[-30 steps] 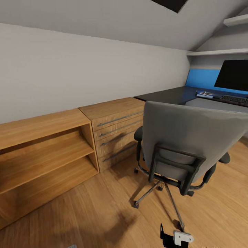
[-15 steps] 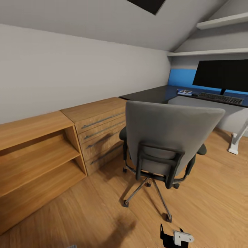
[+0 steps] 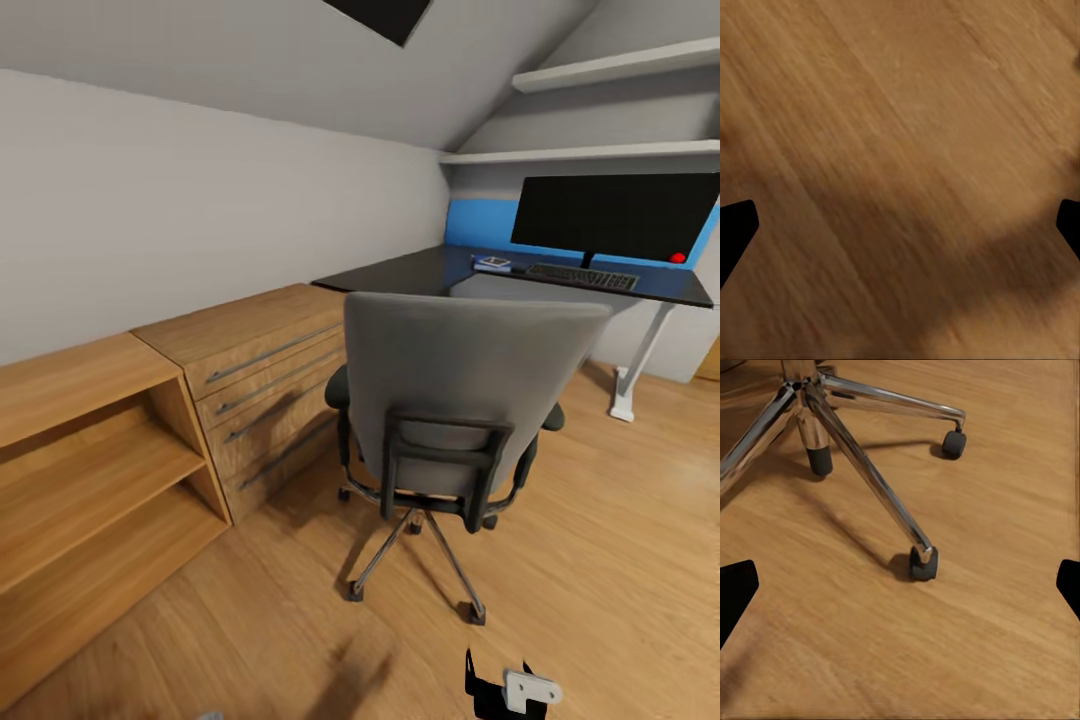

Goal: In the bedroom, organize the workspace by keeping the computer under the desk, ensuring the monitor is on the desk, placing the keyboard on the desk next to the monitor, placing the mouse on the desk next to the keyboard, moving the folder from the swivel chair onto the desk next to the mouse, stacking the notebook on top of the folder with the pen on top of the notebook, and positioning the swivel chair next to the desk.

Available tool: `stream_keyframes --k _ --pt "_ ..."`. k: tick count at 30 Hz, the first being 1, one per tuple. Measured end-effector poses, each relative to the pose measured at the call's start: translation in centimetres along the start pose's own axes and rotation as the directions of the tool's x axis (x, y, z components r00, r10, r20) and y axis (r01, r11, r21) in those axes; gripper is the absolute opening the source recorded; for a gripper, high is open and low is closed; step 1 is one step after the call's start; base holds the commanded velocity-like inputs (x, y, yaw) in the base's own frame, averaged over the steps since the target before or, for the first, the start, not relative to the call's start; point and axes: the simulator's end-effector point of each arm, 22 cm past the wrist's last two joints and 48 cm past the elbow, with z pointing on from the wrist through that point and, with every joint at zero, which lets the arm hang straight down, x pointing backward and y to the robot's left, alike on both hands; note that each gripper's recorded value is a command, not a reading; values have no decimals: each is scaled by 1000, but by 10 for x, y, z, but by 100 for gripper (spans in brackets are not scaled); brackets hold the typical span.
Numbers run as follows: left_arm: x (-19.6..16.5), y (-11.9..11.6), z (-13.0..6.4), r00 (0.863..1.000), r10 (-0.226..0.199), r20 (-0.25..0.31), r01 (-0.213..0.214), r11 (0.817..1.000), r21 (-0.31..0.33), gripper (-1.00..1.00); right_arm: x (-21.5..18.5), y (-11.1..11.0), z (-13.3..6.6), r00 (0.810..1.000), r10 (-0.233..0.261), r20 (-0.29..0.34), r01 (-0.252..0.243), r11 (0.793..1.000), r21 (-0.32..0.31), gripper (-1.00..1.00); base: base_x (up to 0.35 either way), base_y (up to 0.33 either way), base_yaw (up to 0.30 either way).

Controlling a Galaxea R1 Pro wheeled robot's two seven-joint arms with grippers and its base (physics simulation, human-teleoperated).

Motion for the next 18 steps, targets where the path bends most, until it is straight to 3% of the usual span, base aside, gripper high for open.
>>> stream_keyframes --k 11,18 --pt "0 0 0 1000 -1 0 1 1000 -1 100 0 0 0 1000 0 0 0 1000 0 100 0 163 -270" --pt "0 0 0 1000 0 1 0 1000 0 100 0 0 0 1000 1 0 -1 1000 1 100 0 277 -270"
